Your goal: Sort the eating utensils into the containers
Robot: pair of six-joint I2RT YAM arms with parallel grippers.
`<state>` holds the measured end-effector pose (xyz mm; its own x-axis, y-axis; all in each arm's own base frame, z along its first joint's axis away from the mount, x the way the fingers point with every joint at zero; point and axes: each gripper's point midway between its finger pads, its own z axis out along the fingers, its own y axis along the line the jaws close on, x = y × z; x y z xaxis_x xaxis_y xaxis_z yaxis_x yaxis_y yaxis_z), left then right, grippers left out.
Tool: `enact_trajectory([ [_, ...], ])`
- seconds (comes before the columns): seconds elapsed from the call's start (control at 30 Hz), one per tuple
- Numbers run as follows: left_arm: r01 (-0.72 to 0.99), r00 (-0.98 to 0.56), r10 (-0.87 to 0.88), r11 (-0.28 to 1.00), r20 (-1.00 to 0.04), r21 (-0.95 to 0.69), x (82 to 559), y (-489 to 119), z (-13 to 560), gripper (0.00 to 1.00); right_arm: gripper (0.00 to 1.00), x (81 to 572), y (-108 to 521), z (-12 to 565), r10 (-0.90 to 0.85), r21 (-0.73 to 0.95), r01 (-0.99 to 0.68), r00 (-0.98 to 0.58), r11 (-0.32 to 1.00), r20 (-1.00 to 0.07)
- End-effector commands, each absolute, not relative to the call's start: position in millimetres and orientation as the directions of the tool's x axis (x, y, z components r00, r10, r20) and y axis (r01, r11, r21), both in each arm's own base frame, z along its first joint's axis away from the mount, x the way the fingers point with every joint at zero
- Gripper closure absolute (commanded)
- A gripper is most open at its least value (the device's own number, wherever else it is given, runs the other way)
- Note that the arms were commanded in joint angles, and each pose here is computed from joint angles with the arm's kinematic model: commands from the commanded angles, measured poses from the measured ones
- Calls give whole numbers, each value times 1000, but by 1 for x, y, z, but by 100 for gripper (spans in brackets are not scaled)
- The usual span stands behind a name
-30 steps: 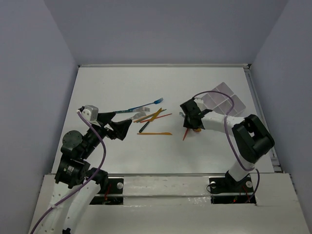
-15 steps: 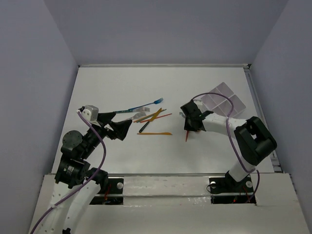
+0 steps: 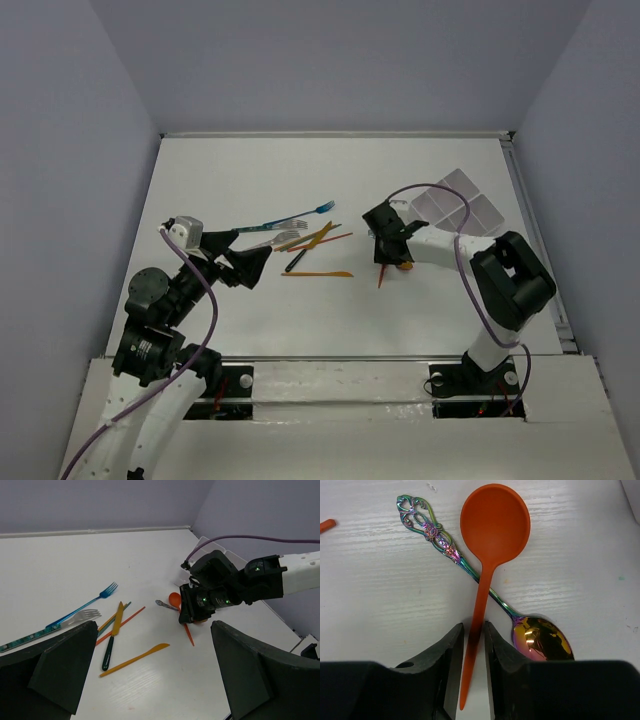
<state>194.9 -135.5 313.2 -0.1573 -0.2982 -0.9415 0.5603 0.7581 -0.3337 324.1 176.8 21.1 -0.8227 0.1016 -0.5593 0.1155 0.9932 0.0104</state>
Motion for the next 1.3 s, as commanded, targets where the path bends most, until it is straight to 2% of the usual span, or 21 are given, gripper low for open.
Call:
enact_trajectory([
  [0.0, 589, -125, -308, 742, -943, -320, 192, -139, 320, 1, 74, 315, 162, -2, 61, -86, 120, -861, 989, -505],
  [0.07, 589, -125, -308, 742, -943, -320, 192, -139, 320, 1, 78, 317, 163, -4, 60, -83, 118, -862, 990, -504],
  [0.1, 590, -121, -308, 742, -944, -318, 192, -138, 321, 1, 87, 318, 164, -5, 59, -82, 116, -861, 990, -506],
  [0.2, 589, -125, -308, 742, -943, -320, 192, -139, 320, 1, 100, 321, 165, 0, 65, -72, 120, -850, 990, -523],
  [0.33, 589, -124, -307, 742, -944, -319, 192, -138, 320, 1, 100, 329, 171, 33, 64, -6, 83, -799, 996, -598],
  [0.5, 589, -128, -307, 742, -943, -321, 192, -139, 319, 1, 100, 339, 188, 116, 106, 149, -3, -687, 989, -719],
  [0.57, 591, -126, -307, 740, -943, -320, 192, -139, 320, 1, 100, 345, 188, 146, 114, 161, -17, -632, 987, -766],
  [0.8, 593, -124, -307, 739, -944, -319, 190, -139, 321, 1, 100, 390, 95, 262, 275, 228, 218, -219, 949, -936],
  [0.97, 596, -124, -308, 737, -943, -319, 189, -140, 321, 1, 100, 405, 15, 331, 225, 258, 403, 129, 878, -966],
  [1.07, 607, -129, -305, 729, -944, -318, 186, -143, 321, 1, 100, 415, -16, 341, 161, 249, 460, 222, 852, -962],
  [1.27, 615, -138, -301, 721, -944, -320, 184, -146, 321, 1, 100, 446, -44, 352, 22, 164, 515, 270, 841, -963],
])
